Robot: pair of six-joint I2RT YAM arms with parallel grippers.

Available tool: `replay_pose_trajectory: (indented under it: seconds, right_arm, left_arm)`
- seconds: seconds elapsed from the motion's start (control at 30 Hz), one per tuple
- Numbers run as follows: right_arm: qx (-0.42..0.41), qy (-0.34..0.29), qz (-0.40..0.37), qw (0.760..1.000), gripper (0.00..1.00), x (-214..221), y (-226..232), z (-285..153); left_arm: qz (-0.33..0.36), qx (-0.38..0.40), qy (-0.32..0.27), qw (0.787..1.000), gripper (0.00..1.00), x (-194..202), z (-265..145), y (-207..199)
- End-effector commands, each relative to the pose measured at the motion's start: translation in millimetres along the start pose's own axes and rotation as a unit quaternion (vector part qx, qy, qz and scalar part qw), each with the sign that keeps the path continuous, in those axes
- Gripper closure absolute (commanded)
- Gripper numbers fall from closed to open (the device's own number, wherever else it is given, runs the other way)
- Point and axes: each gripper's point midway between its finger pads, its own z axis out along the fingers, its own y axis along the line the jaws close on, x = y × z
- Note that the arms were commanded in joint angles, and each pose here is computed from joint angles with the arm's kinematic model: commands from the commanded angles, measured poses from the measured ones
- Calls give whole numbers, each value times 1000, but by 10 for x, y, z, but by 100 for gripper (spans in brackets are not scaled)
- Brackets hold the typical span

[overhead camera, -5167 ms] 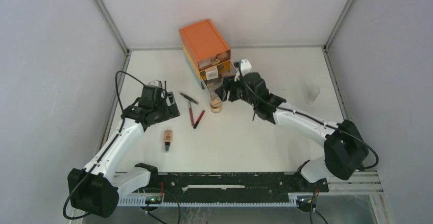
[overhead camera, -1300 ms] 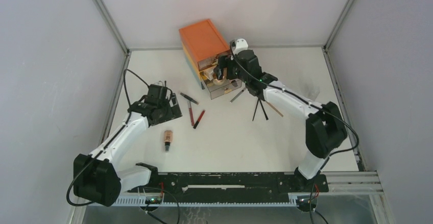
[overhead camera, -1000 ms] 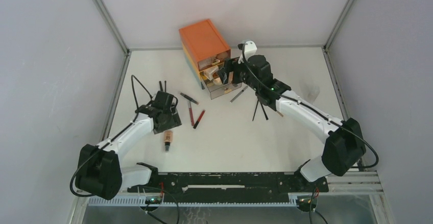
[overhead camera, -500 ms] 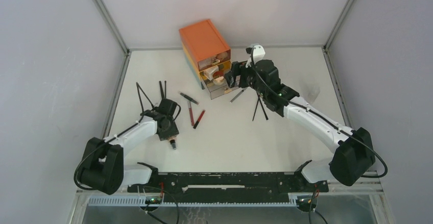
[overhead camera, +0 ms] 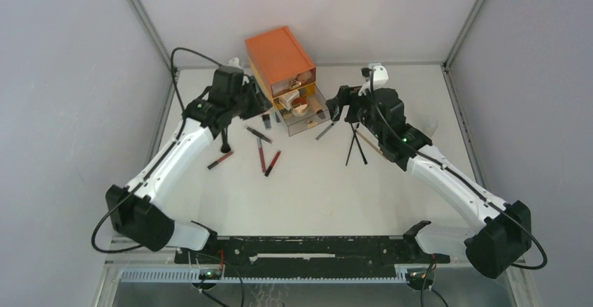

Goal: Organize the makeup
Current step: Place the makeup in the drawer.

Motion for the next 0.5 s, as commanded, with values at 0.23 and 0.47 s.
replay_pose_trajectory:
  seconds: [0.23,0.47]
  right_arm:
    - [36,-21,16,999,15,-55,-172,-310]
    - [41,-18,17,999,15,-31,-219,-334]
  left_arm:
    - [-36,78,-16,996,75,-521,617,-729]
    - [-48,55,-20,997,72,-526,931,-704]
